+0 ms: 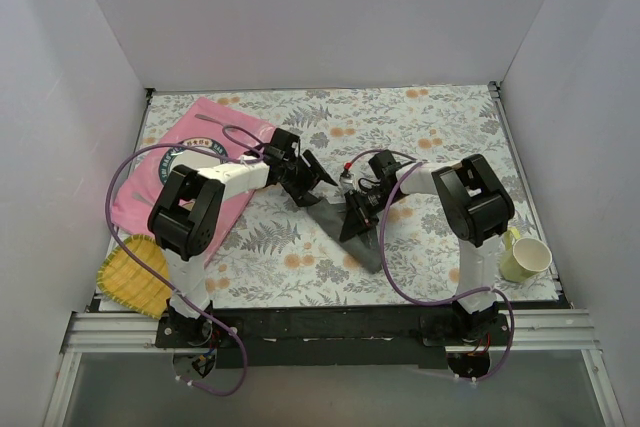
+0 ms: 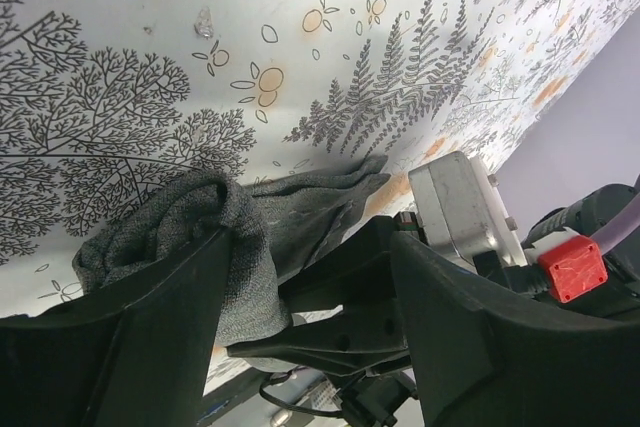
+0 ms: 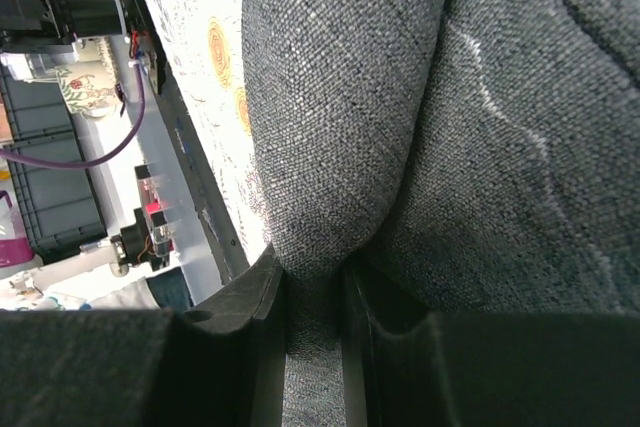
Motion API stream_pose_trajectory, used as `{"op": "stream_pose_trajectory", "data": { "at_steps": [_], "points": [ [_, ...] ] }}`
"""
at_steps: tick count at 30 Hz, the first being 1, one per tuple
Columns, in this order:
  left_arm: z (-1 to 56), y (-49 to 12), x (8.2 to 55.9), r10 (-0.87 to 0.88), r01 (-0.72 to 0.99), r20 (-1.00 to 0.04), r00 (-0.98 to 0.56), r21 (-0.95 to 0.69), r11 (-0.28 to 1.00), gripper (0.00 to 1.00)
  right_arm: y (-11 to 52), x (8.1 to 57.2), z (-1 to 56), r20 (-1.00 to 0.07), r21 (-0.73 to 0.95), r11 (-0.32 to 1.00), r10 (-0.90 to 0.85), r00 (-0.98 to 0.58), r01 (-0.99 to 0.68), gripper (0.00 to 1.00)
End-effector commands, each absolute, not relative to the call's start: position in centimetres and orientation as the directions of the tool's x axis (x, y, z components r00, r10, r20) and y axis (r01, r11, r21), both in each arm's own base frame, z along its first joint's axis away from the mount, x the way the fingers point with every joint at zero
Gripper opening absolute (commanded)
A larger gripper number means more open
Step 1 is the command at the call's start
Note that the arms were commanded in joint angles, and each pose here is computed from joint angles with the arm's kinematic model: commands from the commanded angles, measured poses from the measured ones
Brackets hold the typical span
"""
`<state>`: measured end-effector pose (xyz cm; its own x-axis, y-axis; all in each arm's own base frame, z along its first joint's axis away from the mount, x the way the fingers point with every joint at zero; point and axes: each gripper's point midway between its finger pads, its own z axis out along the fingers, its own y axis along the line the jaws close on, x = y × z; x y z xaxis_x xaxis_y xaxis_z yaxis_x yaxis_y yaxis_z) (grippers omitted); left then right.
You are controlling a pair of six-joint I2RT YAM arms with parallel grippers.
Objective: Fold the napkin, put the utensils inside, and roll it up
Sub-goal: Roll the napkin with the utensil
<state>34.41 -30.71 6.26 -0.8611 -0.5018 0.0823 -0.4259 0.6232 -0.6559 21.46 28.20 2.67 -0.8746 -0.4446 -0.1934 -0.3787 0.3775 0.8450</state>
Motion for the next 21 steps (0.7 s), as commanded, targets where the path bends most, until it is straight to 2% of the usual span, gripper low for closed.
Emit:
{"op": "stream_pose_trajectory", "data": {
  "at_steps": [1,5,11,13,17,21],
  "points": [
    [7.5,-31.2,34.1,-0.48,-0.389,0.068,-0.875,-0.688,0.612,0.64,26.7,21.5,0.7,-0.164,0.77,0.485,-0.478,-0.863,-0.415,0.25],
    [7.6,-30.6,35.2,-0.498,-0.387,0.032,-0.866,-0.673,0.63,0.64,26.0,21.9,1.5,-0.186,0.72,0.524,-0.487,-0.853,-0.456,0.27],
    [13.5,-29.0,38.6,-0.522,-0.292,-0.19,-0.832,-0.65,0.702,0.65,26.0,22.0,1.2,-0.182,0.72,0.529,-0.482,-0.857,-0.45,0.23],
    [15.0,-29.2,38.8,-0.538,-0.275,-0.201,-0.819,-0.685,0.675,0.66,26.1,22.2,1.1,-0.184,0.72,0.528,-0.48,-0.858,-0.45,0.22],
    [13.9,-31.8,36.1,-0.505,-0.338,0.008,-0.863,-0.752,0.566,0.63,26.2,22.5,1.1,-0.186,0.715,0.532,-0.48,-0.857,-0.453,0.22],
    [11.2,-32.9,33.1,-0.491,-0.403,0.122,-0.863,-0.752,0.521,0.61,26.1,22.7,1.0,-0.183,0.704,0.543,-0.483,-0.856,-0.457,0.22]
  ]
}}
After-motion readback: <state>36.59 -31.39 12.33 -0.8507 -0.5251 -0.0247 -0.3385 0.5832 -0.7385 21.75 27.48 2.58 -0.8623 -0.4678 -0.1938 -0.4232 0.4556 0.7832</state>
